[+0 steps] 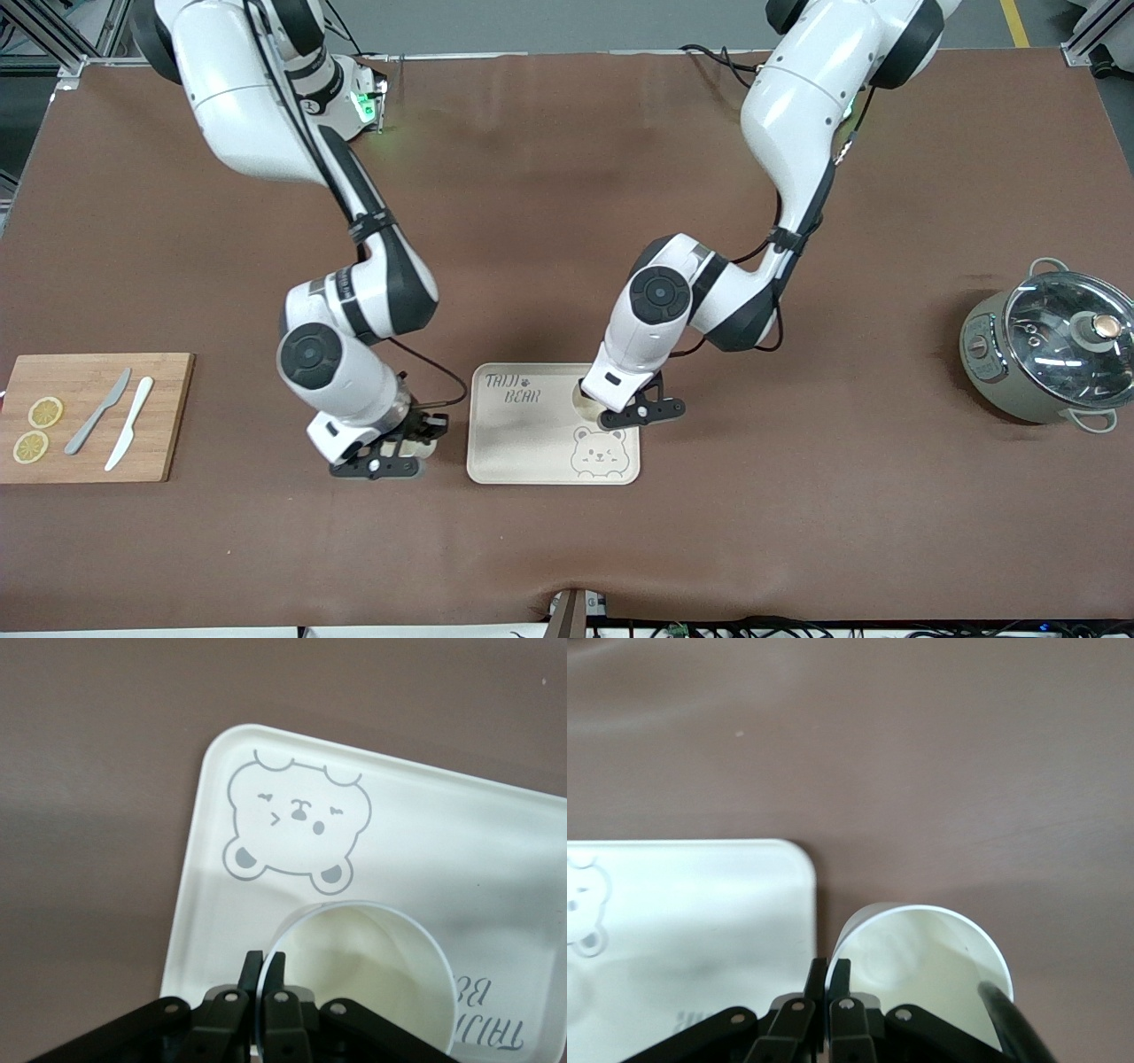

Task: Place white IKEA cup upright on tray with both arms
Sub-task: 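Lower both cups onto the tray side by side with both grippers, then open both grippers and lift them away from the cups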

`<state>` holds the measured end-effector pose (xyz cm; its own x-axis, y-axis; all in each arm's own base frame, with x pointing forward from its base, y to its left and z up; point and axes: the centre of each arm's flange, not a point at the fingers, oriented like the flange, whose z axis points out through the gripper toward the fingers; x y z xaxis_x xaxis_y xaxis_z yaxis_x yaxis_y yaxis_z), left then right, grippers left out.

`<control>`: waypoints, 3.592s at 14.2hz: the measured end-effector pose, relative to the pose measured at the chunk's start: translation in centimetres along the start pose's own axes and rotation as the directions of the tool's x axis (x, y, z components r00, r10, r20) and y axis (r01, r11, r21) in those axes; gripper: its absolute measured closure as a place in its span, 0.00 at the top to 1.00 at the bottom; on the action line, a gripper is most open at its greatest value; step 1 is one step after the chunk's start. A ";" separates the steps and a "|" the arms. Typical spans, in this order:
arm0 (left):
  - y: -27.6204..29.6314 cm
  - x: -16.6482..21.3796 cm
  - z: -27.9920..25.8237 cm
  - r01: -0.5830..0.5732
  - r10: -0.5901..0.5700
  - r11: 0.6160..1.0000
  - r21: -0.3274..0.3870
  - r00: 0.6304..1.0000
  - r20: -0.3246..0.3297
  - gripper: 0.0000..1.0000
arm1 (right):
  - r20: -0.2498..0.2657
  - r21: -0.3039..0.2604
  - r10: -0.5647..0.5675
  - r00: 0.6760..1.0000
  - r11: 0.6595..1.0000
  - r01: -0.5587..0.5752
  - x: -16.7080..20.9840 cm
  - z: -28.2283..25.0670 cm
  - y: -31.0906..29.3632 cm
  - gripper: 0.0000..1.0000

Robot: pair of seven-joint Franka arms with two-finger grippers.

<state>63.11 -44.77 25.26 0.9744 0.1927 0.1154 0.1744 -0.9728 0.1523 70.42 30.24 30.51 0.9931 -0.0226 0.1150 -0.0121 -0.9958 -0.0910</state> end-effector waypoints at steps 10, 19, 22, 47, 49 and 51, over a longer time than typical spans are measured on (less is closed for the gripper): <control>-0.9 0.5 3.1 -0.006 0.007 1.000 0.010 0.998 -0.060 0.04 | -0.038 -0.080 0.015 0.999 0.997 -0.018 -6.2 4.3 -12.2 0.04; -1.0 0.7 3.3 0.044 -0.041 0.999 0.026 0.995 -0.087 0.45 | -0.090 -0.080 0.032 0.995 0.996 -0.039 -5.8 6.6 -12.7 0.21; -1.0 1.2 2.2 0.061 -0.058 0.997 0.043 0.995 -0.081 0.74 | -0.098 -0.080 0.037 0.994 0.996 -0.045 -5.4 6.3 -12.4 0.53; -31.6 9.2 -43.0 -0.327 0.299 0.934 0.147 0.937 0.182 1.00 | -0.012 -0.099 0.107 0.994 0.989 -0.107 6.2 -18.5 22.6 1.00; -32.0 6.2 -44.8 -0.333 0.304 0.933 0.139 0.933 0.193 1.00 | 0.003 -0.088 0.100 0.995 0.991 -0.100 5.5 -20.7 25.4 1.00; -32.7 3.6 -46.1 -0.334 0.304 0.933 0.137 0.932 0.198 1.00 | 0.024 -0.069 0.093 0.995 0.993 -0.091 4.7 -22.9 27.8 1.00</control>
<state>54.35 -6.36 65.92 0.9891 -0.1418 -0.0402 -0.1431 -0.9892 -0.0309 72.03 0.37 51.16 0.9902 -0.1127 0.0828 -0.1103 -0.9934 -0.0328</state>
